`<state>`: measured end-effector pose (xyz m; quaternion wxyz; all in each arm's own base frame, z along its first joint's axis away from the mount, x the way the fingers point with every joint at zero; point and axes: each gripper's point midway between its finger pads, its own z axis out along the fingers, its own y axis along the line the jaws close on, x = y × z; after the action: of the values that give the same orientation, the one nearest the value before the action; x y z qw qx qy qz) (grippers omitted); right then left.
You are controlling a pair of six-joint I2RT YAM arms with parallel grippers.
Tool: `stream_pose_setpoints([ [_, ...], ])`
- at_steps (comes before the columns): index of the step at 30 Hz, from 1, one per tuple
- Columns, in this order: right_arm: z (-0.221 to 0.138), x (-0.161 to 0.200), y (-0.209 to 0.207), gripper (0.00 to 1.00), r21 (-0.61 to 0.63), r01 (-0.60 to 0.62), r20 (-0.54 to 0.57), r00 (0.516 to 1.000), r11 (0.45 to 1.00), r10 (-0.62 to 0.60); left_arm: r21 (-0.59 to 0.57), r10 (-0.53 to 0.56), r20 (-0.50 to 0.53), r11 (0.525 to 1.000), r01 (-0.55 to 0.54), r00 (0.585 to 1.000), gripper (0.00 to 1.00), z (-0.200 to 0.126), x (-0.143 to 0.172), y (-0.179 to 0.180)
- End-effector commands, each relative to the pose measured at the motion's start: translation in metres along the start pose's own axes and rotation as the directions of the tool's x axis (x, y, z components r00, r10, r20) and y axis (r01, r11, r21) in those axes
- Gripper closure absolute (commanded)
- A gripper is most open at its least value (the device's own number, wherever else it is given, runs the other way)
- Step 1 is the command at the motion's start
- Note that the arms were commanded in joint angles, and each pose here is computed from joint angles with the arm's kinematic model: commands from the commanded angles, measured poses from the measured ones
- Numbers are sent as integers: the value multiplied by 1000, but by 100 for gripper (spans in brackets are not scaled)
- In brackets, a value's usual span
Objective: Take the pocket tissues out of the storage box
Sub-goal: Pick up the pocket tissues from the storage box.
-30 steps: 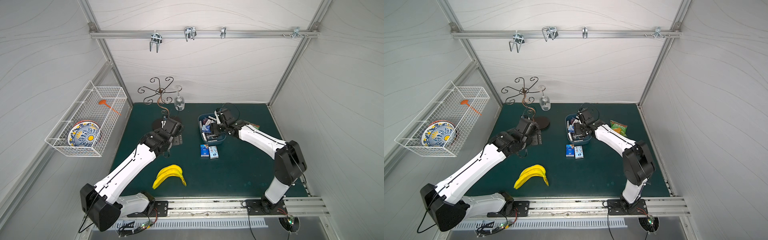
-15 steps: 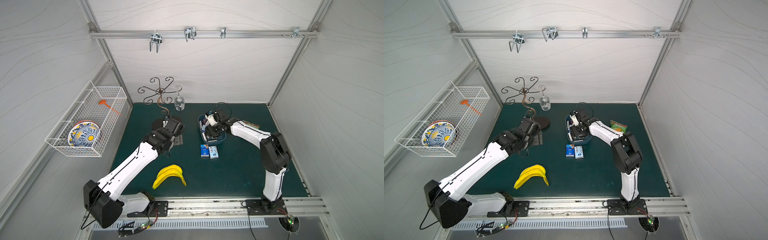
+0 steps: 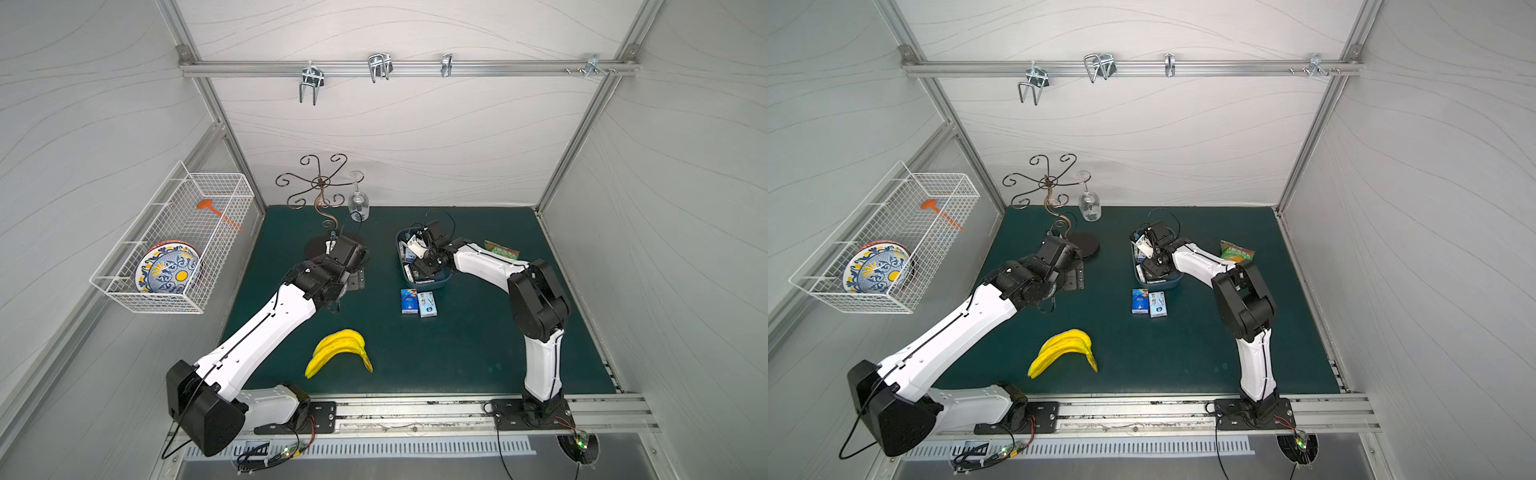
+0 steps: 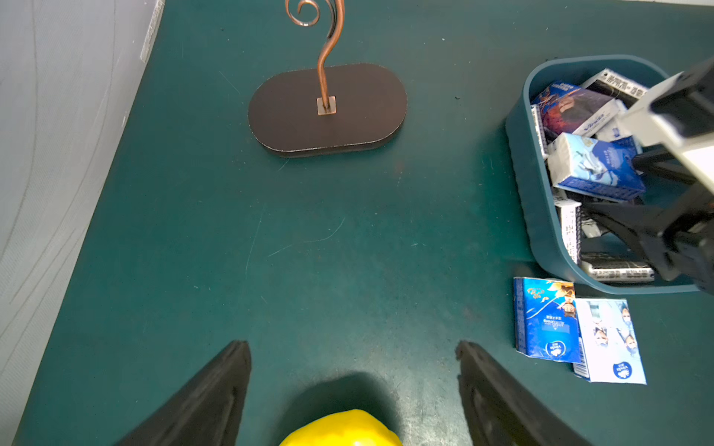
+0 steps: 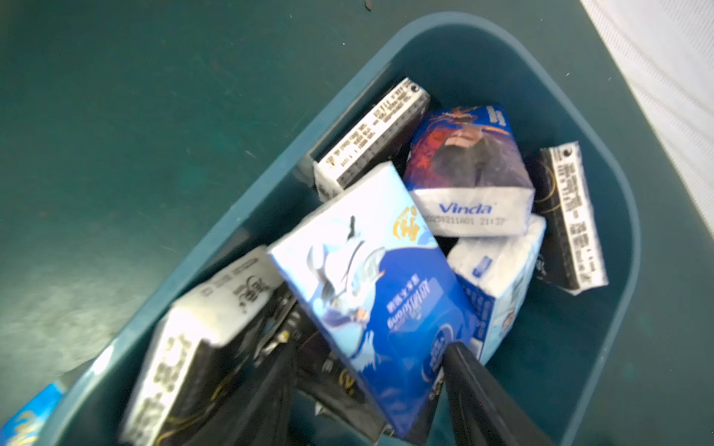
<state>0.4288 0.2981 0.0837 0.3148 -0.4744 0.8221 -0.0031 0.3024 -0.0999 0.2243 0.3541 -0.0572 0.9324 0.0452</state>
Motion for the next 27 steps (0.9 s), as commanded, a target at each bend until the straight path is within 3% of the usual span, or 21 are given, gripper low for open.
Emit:
stream_pose_setpoints([
  [1, 16, -1, 1, 39, 61, 100, -14, 995, 993, -99, 8, -13, 57, 1000, 12, 998, 12, -12, -23, 1],
  [7, 24, -6, 8, 66, 67, 115, -9, 993, 991, -115, 6, -6, 64, 1000, 6, 998, 12, -17, -25, 5],
  [14, -12, -29, -6, 74, 127, 49, 43, 998, 991, -54, 28, -22, 59, 999, 20, 998, 12, -16, -25, 2],
  [18, -56, -37, -16, 75, 85, -126, 68, 990, 988, 121, 40, -31, 55, 999, 29, 998, 12, -14, -24, -1],
  [21, -82, -16, -22, 76, 84, -336, 20, 942, 938, 336, 36, -33, 59, 999, 31, 998, 13, -12, -25, -1],
  [27, -109, 39, 0, 76, 88, -510, -15, 858, 856, 513, 87, -57, 45, 995, 53, 997, 13, -12, -27, -13],
])
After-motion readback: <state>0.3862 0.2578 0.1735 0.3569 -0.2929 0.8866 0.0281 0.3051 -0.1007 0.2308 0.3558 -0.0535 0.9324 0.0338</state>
